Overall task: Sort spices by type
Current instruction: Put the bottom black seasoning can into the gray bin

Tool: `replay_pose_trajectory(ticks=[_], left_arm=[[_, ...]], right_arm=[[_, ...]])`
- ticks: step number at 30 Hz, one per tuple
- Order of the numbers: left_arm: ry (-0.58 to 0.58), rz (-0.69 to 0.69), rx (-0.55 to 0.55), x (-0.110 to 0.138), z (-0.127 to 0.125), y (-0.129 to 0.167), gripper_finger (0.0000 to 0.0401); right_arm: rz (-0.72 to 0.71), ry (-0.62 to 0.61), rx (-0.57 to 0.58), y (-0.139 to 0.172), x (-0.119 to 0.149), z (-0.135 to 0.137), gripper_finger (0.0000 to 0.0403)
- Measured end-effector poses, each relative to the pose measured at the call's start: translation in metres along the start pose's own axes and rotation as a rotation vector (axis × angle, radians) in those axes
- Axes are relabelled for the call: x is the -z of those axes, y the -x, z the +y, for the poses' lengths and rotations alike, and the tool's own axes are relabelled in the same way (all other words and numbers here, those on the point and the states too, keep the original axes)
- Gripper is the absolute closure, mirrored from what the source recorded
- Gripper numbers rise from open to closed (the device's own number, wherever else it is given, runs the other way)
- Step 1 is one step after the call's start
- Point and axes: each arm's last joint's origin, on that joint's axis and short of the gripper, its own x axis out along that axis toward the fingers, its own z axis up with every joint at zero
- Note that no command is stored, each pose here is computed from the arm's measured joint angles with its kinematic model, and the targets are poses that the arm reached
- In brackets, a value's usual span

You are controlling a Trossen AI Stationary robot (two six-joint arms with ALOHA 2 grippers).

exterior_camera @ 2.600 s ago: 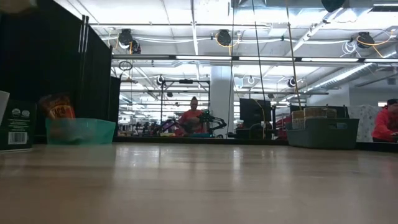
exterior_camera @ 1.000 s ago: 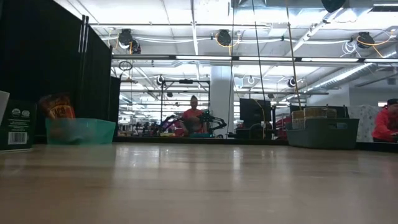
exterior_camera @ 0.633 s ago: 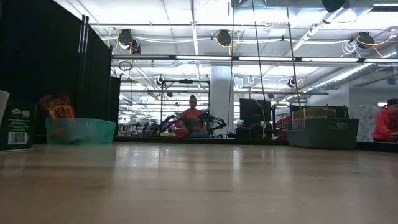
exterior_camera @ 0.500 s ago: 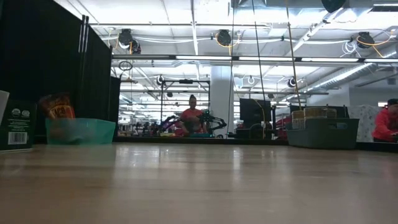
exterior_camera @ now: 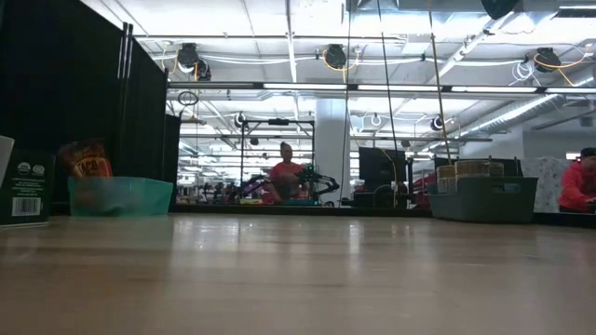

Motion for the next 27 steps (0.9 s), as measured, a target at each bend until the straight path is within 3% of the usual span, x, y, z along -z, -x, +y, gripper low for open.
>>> replay_pose_trajectory(ticks=[20, 27], left_arm=[[-0.008, 0.043, -0.088, 0.0018, 0.0052, -0.0059, 0.0268], [-0.004, -0.023, 0.002, 0.0009, 0.0009, -0.0061, 0.0267]], right_arm=[[0.002, 0.005, 0.001, 0.0, 0.0003, -0.0001, 0.0243], [0.002, 0.007, 0.001, 0.0, 0.0003, -0.0001, 0.0243]])
